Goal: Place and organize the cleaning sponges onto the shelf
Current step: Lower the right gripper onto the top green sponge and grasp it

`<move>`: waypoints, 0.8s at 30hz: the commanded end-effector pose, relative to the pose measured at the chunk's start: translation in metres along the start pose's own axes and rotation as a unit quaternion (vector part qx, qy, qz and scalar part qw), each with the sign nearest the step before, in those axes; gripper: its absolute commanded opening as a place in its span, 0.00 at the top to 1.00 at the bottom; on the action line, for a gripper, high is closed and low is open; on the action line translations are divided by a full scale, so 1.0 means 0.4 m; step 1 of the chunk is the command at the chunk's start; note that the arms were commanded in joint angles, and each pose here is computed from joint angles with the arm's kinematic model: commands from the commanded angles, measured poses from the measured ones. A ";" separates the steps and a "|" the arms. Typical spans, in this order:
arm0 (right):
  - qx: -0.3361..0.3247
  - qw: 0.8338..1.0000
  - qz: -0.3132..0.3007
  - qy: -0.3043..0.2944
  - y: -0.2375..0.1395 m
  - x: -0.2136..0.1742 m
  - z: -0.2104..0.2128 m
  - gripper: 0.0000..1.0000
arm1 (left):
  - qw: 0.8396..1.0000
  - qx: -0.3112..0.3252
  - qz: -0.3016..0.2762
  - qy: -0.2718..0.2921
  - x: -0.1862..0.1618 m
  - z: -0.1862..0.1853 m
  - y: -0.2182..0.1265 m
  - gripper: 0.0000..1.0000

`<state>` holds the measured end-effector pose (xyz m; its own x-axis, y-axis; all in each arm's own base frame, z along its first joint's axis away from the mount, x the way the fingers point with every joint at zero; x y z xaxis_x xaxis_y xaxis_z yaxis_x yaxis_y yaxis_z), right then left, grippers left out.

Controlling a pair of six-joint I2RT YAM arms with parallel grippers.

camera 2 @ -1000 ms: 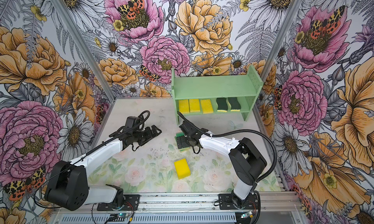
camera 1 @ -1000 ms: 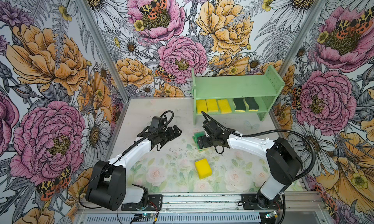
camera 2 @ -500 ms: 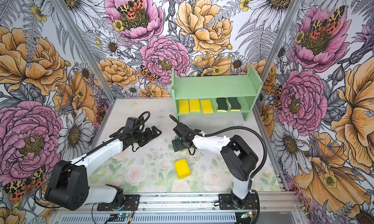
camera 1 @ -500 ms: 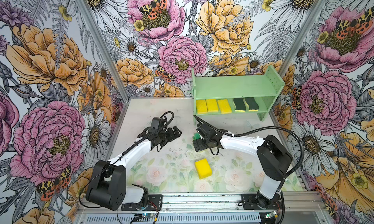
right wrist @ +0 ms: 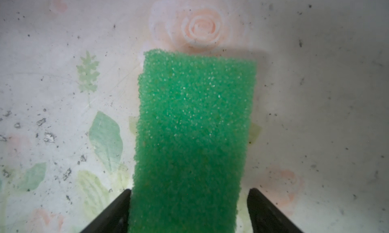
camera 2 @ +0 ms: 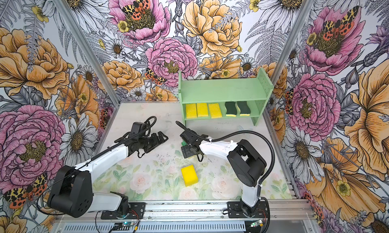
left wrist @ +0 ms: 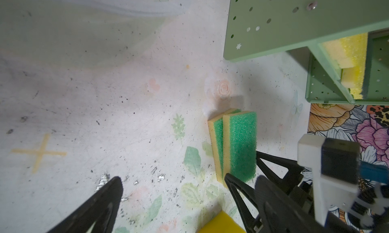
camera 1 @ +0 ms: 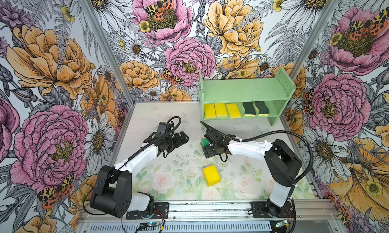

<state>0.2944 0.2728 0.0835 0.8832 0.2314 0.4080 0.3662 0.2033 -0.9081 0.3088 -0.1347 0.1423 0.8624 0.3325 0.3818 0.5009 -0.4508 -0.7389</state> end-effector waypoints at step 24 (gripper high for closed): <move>-0.029 0.999 -0.007 -0.025 -0.006 -0.028 -0.004 0.30 | 1.000 -0.007 -0.005 -0.004 -0.013 0.003 -0.006 0.01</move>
<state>0.2846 0.2729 0.0768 0.8735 0.2706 0.4046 0.3698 0.1716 -0.9131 0.3051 -0.1337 0.1358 0.8673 0.3313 0.3716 0.4912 -0.4481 -0.7470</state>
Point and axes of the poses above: each gripper's point midway between its finger pads, its own y axis out along the fingers, its own z axis along the line the jaws close on, x = y × z, the point moved 4 cm from there along -y, back along the fingers, and after that the axes turned 6 degrees about y, right-handed, at the moved point
